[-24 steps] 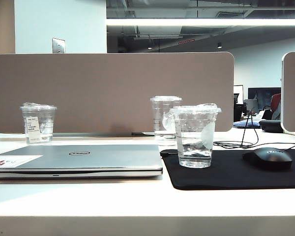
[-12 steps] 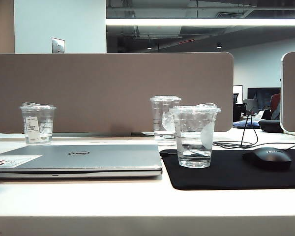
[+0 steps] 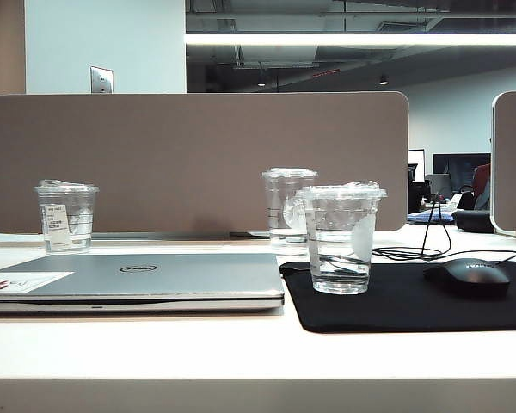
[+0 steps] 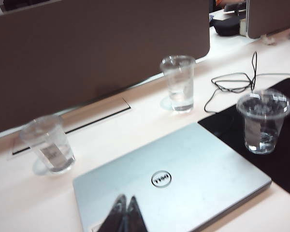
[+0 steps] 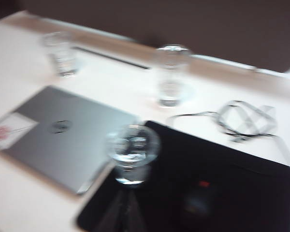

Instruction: Pick up the coffee cup on the middle and place it on the right side of the laptop.

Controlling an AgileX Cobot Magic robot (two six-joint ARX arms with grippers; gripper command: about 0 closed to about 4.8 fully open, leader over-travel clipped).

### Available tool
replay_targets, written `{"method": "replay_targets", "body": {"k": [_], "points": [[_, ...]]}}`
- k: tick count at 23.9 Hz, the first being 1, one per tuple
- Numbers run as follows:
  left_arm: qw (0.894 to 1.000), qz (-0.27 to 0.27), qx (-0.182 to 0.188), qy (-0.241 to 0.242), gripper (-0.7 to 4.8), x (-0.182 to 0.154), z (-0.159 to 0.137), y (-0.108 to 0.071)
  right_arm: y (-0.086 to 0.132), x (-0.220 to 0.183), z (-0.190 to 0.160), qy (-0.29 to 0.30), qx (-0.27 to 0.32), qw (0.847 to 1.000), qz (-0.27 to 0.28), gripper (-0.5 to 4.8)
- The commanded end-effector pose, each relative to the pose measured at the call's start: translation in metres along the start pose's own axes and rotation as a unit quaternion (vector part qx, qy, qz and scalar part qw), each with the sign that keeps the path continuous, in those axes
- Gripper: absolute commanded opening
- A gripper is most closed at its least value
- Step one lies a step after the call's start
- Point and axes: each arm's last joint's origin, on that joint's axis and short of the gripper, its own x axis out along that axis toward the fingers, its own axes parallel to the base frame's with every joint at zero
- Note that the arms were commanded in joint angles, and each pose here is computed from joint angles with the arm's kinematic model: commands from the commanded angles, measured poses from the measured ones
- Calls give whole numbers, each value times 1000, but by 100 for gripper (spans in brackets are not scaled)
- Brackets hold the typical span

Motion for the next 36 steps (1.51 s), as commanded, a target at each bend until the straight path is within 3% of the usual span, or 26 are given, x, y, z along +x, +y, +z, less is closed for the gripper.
{"method": "replay_targets", "body": {"k": [1, 6, 8, 9, 13, 18, 24, 31, 36], "points": [[999, 8, -10, -35, -6, 1, -17, -4, -2, -5, -21, -37, -4, 996, -84, -5], [993, 45, -91, -52, -6, 25, -51, -12, -2, -2, -62, -130, 7, 982, -135, -5], [988, 56, -132, -60, -6, 31, -59, -14, -5, 4, -77, -133, 13, 975, -177, -5], [987, 60, -135, -60, -6, 33, -62, -14, -7, 7, -83, -127, 15, 973, -191, -5], [987, 81, -133, -47, -6, 41, -78, -18, -8, 20, -99, -101, 24, 980, -170, -5], [985, 86, -146, -33, -6, 53, -102, -24, -11, 38, -118, -113, 24, 978, -176, -5], [978, 159, -135, 6, -6, 59, -128, -26, -14, 51, -137, -133, 24, 972, -190, -5], [980, 167, -107, -19, -6, 59, -122, -25, -16, 64, -166, -142, 23, 971, -191, -5], [973, 206, -103, -15, -6, 58, -122, -22, -15, 65, -181, -152, 22, 969, -192, -5]]}}
